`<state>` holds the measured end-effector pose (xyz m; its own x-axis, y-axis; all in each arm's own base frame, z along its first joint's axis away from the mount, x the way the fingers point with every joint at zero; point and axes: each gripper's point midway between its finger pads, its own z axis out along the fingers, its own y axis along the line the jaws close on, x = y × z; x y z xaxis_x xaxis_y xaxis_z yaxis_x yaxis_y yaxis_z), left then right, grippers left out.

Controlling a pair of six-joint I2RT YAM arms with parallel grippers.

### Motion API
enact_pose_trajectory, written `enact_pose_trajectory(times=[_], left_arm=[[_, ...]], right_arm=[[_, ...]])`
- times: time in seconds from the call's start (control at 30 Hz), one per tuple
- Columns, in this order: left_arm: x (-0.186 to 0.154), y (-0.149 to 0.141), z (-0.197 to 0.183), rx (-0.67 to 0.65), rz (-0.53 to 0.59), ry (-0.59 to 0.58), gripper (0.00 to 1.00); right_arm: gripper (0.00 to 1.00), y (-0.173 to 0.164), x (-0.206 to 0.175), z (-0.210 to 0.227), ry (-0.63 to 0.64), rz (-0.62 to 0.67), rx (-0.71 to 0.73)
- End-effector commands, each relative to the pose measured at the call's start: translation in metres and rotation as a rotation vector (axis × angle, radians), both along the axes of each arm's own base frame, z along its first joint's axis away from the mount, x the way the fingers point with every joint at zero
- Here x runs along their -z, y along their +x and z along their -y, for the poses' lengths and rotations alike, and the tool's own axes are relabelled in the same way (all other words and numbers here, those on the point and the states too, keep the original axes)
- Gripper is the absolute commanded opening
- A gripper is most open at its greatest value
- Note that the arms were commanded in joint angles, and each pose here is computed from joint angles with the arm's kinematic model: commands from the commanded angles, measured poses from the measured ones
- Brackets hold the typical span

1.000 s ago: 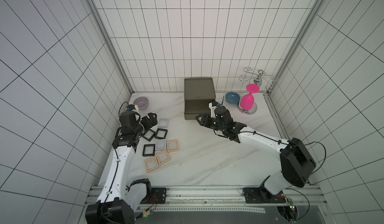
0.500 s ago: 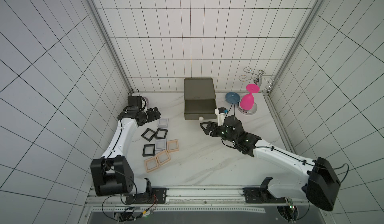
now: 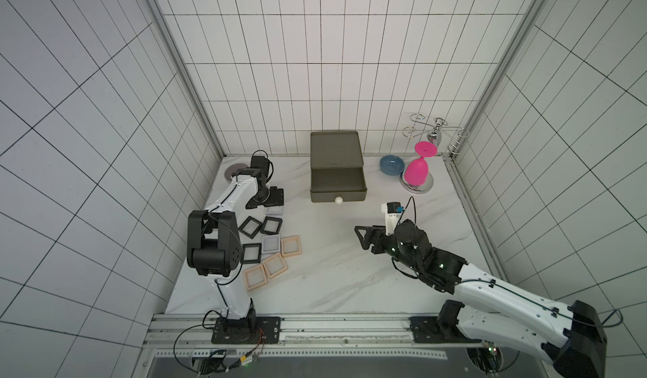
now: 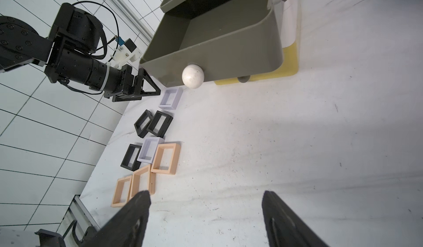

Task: Place the brooch boxes into the drawer by color
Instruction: Pick up the brooch box from the center of the board.

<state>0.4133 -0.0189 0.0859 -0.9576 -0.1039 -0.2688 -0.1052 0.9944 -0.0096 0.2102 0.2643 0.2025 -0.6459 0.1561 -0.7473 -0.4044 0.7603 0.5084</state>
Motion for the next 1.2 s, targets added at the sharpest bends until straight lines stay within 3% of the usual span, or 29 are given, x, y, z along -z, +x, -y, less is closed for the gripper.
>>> enact_pose_trajectory(times=[0.0,0.4,0.67,0.93,1.07,1.17], left_arm=[[0.006,0.010,-0.006,0.007,-0.007,0.061,0.97],[0.029,0.023,0.014,0.043,-0.024,0.024,0.97],[0.044,0.026,0.009,0.032,-0.055,0.061,0.97],[0.051,0.026,0.010,0.025,-0.069,0.056,0.88],[0.053,0.025,0.011,0.025,-0.076,0.048,0.75],[0.053,0.024,0.011,0.024,-0.084,0.052,0.74]], right_arm=[[0.81,0.002,0.011,0.010,-0.062,0.000,0.031],[0.83,0.014,0.013,0.006,-0.092,-0.011,0.045],[0.83,0.018,0.019,0.001,-0.109,-0.031,0.034],[0.83,0.020,0.020,0.001,-0.109,-0.038,0.039],[0.83,0.020,0.021,0.000,-0.113,-0.041,0.036],[0.83,0.021,0.021,-0.002,-0.116,-0.043,0.031]])
